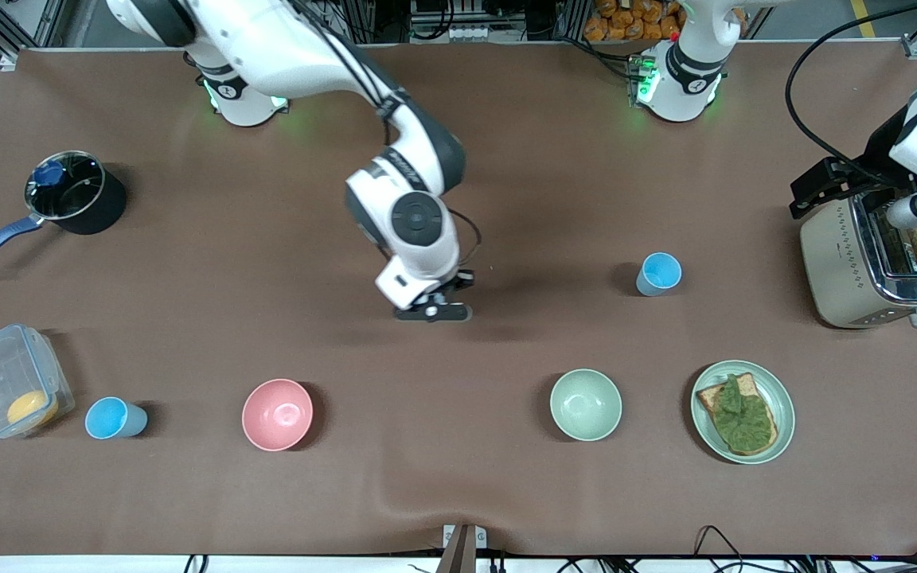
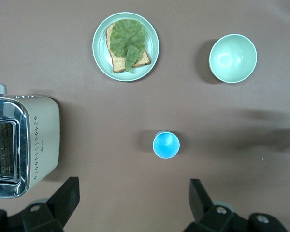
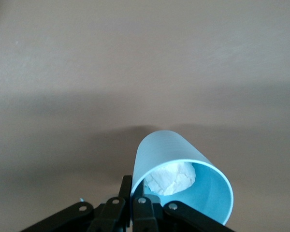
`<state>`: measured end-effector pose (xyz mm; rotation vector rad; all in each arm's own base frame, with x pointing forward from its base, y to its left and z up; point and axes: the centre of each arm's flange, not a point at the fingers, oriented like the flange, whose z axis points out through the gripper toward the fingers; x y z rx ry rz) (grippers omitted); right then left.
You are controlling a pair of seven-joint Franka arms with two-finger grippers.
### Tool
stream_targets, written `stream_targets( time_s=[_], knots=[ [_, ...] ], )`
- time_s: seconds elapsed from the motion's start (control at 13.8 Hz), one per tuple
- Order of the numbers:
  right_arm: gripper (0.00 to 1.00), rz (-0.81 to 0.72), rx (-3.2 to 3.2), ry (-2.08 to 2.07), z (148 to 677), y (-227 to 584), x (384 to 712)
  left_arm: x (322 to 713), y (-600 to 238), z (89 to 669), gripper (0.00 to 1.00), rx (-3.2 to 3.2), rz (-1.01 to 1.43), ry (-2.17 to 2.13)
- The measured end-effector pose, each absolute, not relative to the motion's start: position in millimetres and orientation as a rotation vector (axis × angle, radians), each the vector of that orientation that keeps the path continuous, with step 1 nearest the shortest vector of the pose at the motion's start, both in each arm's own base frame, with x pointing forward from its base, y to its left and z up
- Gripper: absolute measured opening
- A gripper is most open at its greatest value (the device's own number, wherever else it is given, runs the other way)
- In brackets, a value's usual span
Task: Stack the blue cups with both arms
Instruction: 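Lift the cup with the right gripper and lower it mid-table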
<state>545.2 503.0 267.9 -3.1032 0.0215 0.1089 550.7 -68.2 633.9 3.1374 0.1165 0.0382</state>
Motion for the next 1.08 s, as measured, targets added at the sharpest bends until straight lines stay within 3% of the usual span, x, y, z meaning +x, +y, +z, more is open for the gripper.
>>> stream_targets(
  time_s=[0.22,0.65,0.8,1.08],
  knots=[
    [0.03,0.136,-3.120,-0.012,238,523,526,550,-71,634,1.00,3.138,0.035,0.107],
    [0.03,0.140,-3.110,-0.021,241,533,520,549,-69,633,1.00,3.101,0.011,0.124],
    [0.17,0.142,-3.111,-0.053,241,545,506,549,-70,633,1.00,3.100,0.010,0.121],
    [0.60,0.126,-3.109,-0.062,247,552,503,549,-70,633,1.00,3.100,0.009,0.121]
  ],
)
